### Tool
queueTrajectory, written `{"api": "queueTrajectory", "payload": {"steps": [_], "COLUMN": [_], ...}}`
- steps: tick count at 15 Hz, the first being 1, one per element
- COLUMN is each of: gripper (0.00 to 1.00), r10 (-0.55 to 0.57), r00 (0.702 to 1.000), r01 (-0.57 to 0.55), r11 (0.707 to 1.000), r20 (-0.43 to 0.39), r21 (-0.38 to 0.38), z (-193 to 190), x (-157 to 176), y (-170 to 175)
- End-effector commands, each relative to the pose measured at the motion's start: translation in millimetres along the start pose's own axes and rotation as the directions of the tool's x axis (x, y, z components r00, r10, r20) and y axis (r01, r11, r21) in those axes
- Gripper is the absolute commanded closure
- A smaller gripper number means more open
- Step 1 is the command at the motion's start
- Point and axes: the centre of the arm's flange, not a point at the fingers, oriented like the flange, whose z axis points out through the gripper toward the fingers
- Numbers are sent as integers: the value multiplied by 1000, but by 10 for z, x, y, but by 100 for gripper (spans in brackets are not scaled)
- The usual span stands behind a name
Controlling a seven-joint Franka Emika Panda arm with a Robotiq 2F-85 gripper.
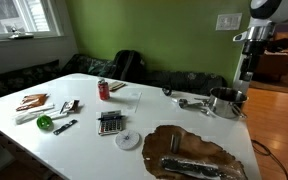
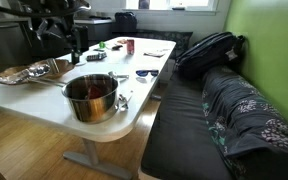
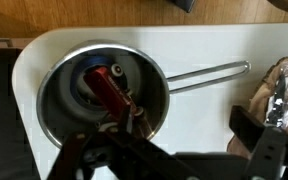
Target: Pick up the red trolley from the silver pot and put it on the table
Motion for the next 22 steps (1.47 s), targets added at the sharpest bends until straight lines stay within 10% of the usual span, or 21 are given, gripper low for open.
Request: {"api": "queueTrajectory", "payload": {"steps": [1,18,22], "gripper": [0,2,31], "r10": [-140,-257,-279], "r00": [988,966,960], "r01": [140,258,279], "r11": [990,966,960], "r20": [59,22,27], "r21": [-1,-29,6], "z": [459,939,1103], "x": [138,440,497], "y": [355,710,709]}}
